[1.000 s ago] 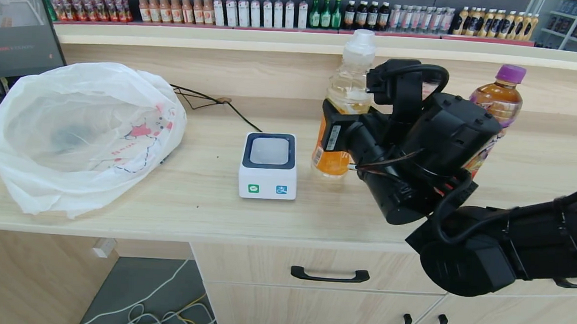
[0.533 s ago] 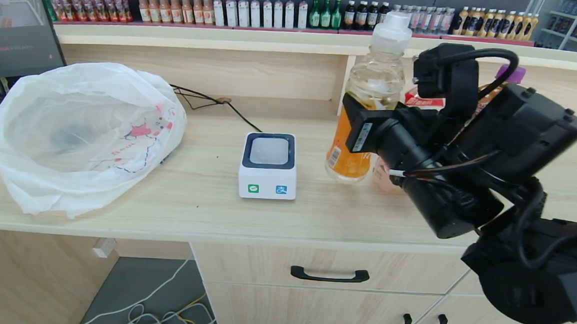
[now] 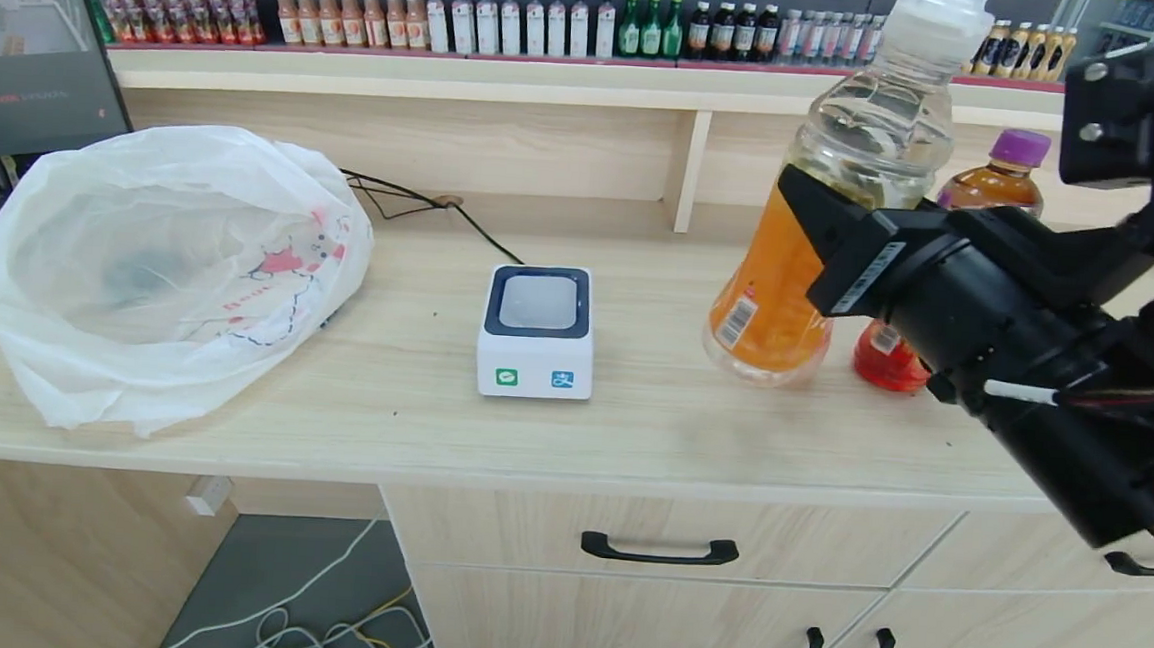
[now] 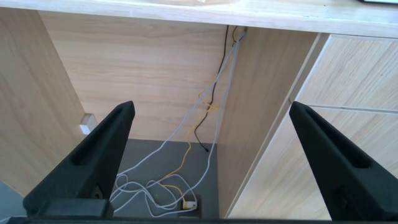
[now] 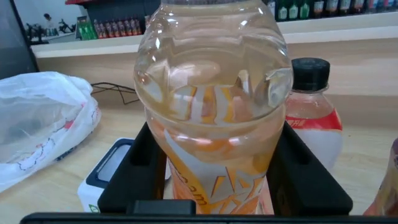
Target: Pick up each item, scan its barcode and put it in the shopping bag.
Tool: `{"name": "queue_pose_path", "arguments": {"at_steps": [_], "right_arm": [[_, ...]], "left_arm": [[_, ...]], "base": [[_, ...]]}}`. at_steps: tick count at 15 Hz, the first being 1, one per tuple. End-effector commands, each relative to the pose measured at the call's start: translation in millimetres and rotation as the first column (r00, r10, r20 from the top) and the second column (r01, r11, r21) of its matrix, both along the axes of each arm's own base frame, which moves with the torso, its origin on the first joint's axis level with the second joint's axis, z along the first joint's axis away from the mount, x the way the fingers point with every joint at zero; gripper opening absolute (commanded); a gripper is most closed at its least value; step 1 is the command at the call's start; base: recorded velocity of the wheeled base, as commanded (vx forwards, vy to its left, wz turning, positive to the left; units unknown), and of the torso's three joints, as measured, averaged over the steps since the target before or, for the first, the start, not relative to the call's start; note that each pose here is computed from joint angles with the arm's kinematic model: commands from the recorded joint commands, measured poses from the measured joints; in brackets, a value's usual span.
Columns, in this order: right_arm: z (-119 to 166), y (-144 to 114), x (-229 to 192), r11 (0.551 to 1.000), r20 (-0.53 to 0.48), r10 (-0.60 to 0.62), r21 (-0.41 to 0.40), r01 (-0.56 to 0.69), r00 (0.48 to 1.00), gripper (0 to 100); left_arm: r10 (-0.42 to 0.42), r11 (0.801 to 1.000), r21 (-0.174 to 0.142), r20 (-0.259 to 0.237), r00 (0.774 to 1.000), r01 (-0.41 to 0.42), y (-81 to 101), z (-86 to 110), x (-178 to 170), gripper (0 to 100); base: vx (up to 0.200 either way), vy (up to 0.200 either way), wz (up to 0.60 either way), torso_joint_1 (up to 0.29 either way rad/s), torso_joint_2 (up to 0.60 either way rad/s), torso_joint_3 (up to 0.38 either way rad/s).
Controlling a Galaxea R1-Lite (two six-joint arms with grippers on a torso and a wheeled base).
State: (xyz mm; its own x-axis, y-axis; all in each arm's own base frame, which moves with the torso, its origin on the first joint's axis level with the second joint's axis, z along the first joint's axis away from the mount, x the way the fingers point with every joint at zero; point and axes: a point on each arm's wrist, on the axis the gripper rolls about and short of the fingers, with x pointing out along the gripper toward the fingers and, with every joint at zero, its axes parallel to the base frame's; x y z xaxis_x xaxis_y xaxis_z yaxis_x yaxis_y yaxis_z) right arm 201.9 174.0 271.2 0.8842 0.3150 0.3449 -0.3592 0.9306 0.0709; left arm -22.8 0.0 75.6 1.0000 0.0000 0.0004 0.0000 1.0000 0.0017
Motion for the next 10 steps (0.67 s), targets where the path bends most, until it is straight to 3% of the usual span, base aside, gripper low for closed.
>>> {"name": "queue_pose_path", "arguments": {"at_steps": [1,5,10], "right_arm": [[3.3,-13.9,-15.9,1.000,0.011,0.019,0.002,-0.019,1.000,0],[-0.6,-23.4,-31.3,0.981,0.009,0.188,-0.052,-0.188,0.982,0],[-2.7,-34.8,-46.5,0.926,-0.025,0.377,0.017,-0.377,0.926,0]], "left_arm": [[0.002,1.000,0.000,0.001,1.000,-0.002,0.0,0.1,0.0,100],[0.002,1.000,0.000,0.001,1.000,-0.002,0.0,0.1,0.0,100],[0.002,1.000,0.000,0.001,1.000,-0.002,0.0,0.1,0.0,100]], "base": [[0.000,0.000,0.00,0.000,0.00,0.000],[0.000,0.000,0.00,0.000,0.00,0.000],[0.000,0.000,0.00,0.000,0.00,0.000]]}}
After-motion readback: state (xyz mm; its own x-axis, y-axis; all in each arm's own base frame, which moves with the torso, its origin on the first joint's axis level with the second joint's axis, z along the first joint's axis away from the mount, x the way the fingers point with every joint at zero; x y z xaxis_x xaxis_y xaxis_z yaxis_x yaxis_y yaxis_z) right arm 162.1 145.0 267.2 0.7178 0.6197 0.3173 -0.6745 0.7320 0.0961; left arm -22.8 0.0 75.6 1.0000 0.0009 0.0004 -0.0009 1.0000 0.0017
